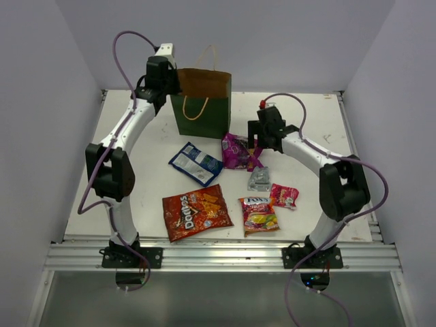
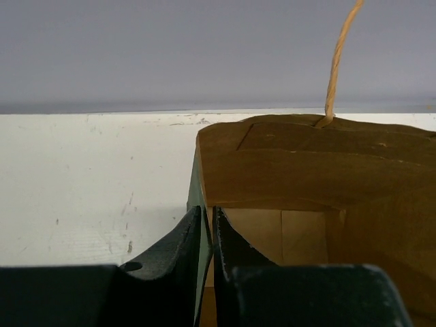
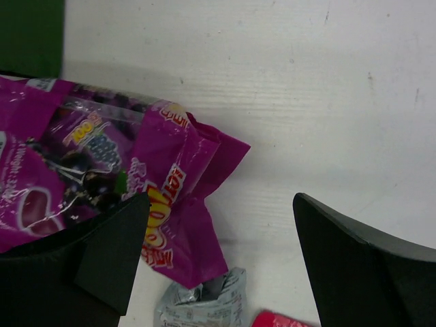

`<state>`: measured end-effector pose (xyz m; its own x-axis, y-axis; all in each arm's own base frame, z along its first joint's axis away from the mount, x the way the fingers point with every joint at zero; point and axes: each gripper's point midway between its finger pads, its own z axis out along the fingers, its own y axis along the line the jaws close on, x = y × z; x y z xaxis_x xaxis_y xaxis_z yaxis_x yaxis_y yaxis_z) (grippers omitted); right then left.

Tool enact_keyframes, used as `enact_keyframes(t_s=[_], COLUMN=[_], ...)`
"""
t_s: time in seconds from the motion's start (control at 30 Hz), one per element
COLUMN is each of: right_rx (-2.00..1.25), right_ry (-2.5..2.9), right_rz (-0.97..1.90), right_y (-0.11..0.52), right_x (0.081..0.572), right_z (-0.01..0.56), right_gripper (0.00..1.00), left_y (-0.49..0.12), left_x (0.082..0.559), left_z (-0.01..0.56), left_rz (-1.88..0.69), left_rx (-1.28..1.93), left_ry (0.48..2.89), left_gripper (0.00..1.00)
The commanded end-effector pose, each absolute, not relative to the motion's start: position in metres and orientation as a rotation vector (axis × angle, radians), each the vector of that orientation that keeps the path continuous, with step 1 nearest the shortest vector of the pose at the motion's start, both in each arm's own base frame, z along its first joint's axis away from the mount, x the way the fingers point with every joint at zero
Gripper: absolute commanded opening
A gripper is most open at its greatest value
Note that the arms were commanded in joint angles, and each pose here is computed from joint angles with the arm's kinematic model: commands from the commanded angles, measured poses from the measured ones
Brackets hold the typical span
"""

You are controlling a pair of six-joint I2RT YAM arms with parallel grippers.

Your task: Place the snacks into the paper bag

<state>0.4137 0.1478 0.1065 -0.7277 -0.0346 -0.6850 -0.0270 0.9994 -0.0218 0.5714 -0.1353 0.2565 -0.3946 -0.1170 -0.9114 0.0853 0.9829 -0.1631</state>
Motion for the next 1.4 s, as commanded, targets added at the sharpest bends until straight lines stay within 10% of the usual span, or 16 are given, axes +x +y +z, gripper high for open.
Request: enact_keyframes(t_s=[0.0,0.87,1.07,1.17,1.37], right_rx=[-0.025,-0.163,-0.160,-0.162,-0.110], right_ry=[2.326,2.527,2.615,2.660,2.576], right_rz=[0.212,0.522,0.483,0.398,0.146], right_y=[0.176,0.229,0.228,0.216,0.173], right_x=[0.438,0.421,0.422,0.418,0.411], right_z=[0.104,0.069,0.046,0.036,0.079], right_gripper=[0.89,0.78,0.53,0.00,0.00], left_y=[-0.130,-0.130,-0.126,-0.126,-0.128], left_x=[0.562,0.560,0.559,0.559,0.559], left_z=[0.287,0.287,0.289,0.291,0.294], left_rz=[-0.249,-0.241,-0.226,-0.225,-0.240], left_rx=[-0.043,-0.041,-0.044,-0.045,-0.044], left_ry=[1.912,1.914,1.913,1.908,1.905], left_gripper=[0.15,0.11,0.09,0.07,0.06])
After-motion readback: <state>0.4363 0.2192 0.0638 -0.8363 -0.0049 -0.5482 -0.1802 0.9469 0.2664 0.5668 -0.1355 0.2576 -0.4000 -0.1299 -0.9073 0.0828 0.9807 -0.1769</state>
